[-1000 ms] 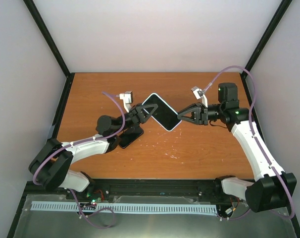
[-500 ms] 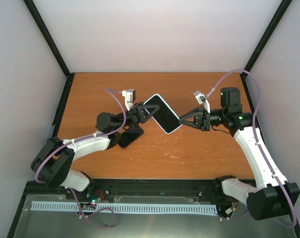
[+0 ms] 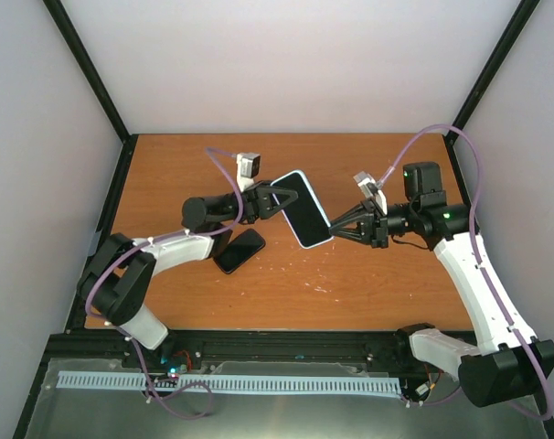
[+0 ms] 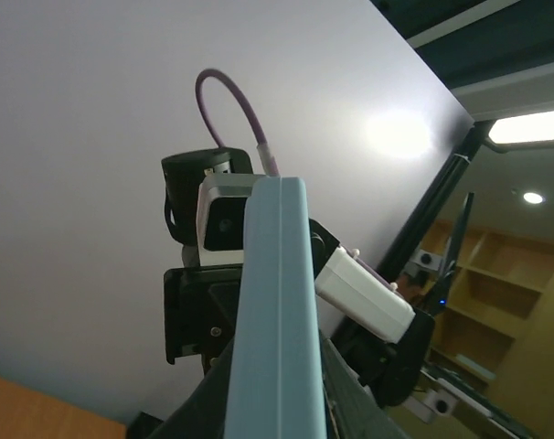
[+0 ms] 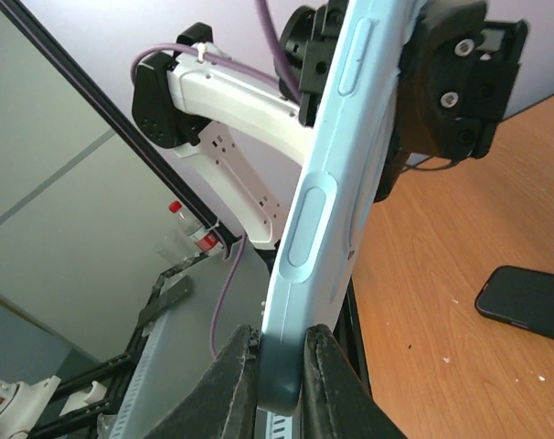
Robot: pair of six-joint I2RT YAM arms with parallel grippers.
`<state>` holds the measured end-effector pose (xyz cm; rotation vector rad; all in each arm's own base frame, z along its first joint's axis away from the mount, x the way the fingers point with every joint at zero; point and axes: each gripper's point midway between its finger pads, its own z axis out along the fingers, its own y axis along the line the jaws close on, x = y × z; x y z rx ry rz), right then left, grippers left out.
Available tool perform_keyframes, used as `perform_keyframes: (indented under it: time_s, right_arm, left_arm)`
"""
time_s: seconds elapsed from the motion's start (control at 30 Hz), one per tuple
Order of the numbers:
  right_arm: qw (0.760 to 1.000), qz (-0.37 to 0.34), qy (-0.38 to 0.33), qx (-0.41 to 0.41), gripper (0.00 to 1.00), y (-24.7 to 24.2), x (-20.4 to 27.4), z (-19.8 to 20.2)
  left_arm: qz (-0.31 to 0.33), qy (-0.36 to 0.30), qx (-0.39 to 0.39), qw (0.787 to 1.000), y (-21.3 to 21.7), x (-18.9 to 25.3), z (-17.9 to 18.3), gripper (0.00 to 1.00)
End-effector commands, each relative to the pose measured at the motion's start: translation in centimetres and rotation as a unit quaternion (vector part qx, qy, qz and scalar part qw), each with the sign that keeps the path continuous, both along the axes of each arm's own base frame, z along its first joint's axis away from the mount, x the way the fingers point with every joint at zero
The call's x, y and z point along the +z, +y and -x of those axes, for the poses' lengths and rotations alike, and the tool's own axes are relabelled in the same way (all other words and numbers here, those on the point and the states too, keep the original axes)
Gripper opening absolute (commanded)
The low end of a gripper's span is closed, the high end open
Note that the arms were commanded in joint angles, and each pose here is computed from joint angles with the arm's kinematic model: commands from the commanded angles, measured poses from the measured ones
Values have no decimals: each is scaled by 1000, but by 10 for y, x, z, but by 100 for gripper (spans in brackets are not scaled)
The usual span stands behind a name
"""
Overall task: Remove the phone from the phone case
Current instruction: Remove the phone case from the phone.
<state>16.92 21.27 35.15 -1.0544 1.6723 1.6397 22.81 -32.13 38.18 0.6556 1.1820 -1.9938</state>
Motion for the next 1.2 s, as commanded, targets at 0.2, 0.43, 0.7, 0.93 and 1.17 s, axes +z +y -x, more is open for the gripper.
perform_keyframes:
  time_s: [0.2, 0.43, 0.7, 0.93, 1.17]
  right_arm:
    - [992, -41, -99, 66, 3, 9, 30, 35]
    - [991, -38, -111, 64, 3, 12, 29, 25]
    - [987, -7, -155, 28, 3, 16, 23, 3]
    - [991, 45, -124, -34, 3, 20, 7, -31]
    - [989, 62, -119, -66, 12, 16, 7, -34]
  left_arm:
    - [46, -73, -82, 993, 12, 36, 34, 0]
    - [63, -81, -101, 990, 27, 61, 60, 0]
    - [79, -87, -150, 982, 21, 79, 92, 0]
    - [86, -89, -155, 980, 18, 82, 99, 1]
    - [73, -78, -129, 986, 13, 71, 90, 0]
